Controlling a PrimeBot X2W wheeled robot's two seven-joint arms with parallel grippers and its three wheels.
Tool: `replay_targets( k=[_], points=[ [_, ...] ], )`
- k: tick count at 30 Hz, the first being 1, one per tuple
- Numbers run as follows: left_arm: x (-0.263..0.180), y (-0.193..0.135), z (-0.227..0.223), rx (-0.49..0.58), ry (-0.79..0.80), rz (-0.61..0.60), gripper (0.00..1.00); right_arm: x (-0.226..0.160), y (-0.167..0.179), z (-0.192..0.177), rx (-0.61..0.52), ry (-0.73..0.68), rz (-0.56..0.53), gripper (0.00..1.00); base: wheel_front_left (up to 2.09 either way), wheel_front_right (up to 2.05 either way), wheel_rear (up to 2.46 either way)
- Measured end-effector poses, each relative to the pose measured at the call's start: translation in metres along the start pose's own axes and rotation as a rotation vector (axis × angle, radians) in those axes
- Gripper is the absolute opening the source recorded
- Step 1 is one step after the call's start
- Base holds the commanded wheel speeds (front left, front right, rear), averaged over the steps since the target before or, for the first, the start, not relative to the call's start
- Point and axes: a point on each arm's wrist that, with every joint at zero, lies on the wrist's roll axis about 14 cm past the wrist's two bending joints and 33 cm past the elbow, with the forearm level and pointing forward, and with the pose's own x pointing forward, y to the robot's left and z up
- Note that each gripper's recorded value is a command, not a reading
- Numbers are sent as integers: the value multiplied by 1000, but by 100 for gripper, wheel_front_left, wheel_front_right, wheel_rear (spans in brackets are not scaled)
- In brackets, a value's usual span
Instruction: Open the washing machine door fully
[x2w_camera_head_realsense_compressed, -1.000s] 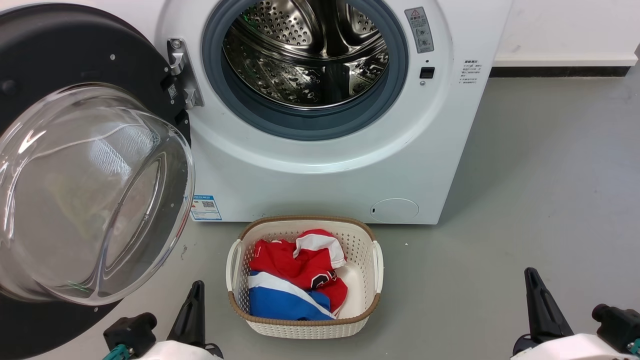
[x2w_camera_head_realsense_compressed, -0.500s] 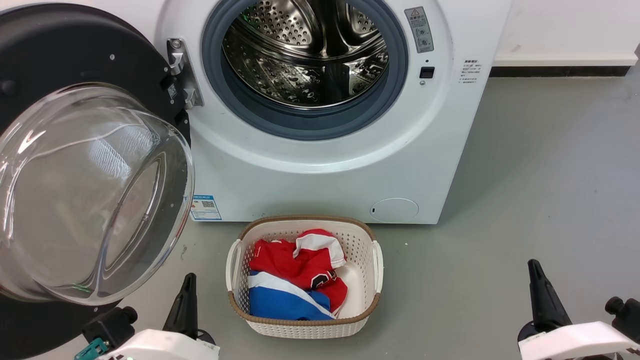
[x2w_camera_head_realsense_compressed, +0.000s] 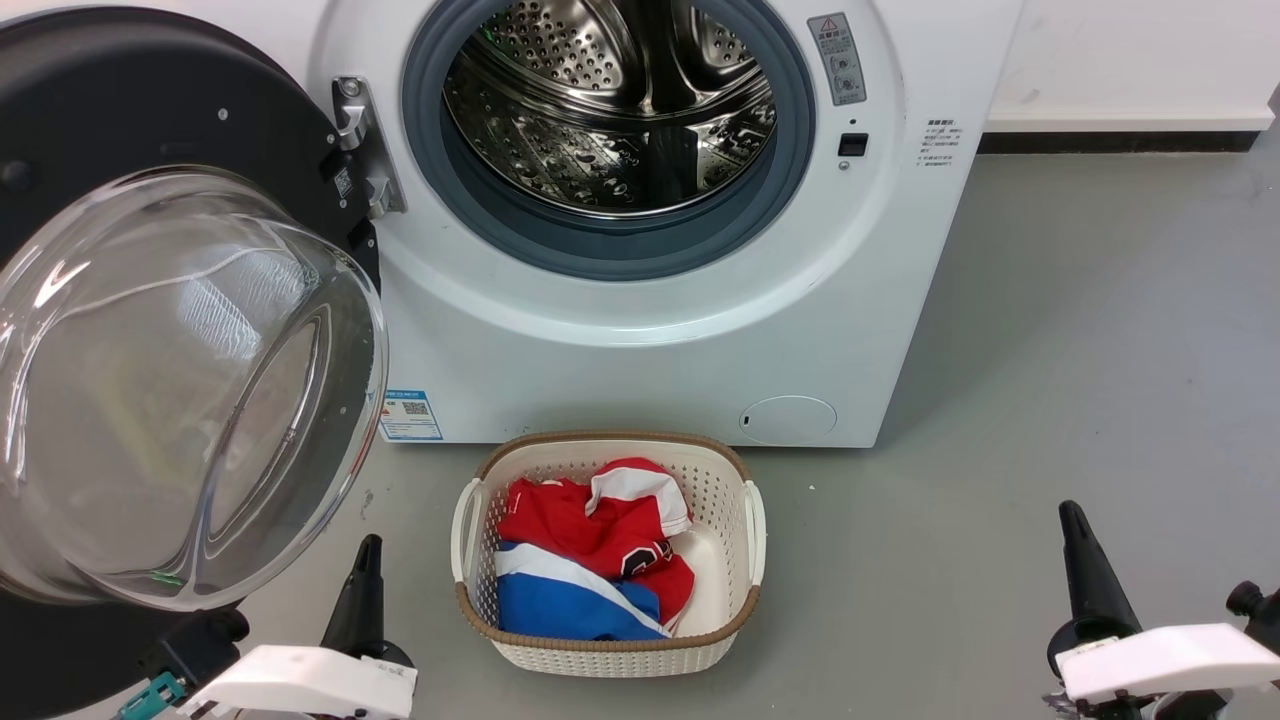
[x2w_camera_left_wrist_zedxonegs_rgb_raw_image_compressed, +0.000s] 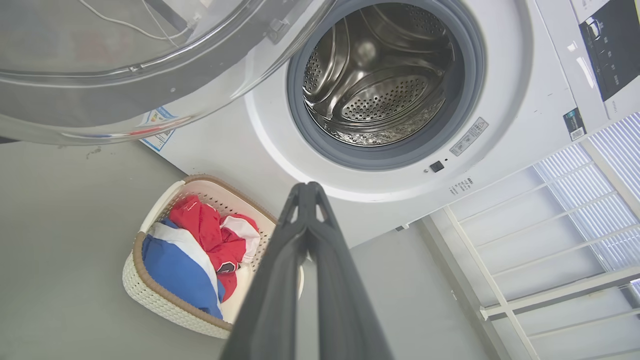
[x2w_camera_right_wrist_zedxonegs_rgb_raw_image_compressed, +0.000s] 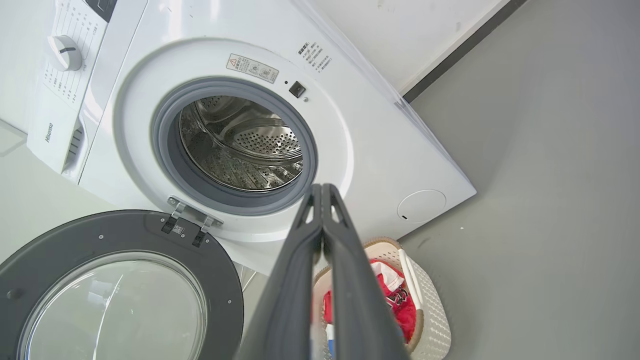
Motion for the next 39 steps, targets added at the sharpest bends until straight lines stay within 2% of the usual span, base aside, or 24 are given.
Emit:
replay_targets(
  k=[39],
  points=[
    [13,-6,13,-429,-3,-22,0,12,5,5,431,16,7,0,0,0,0]
  ],
)
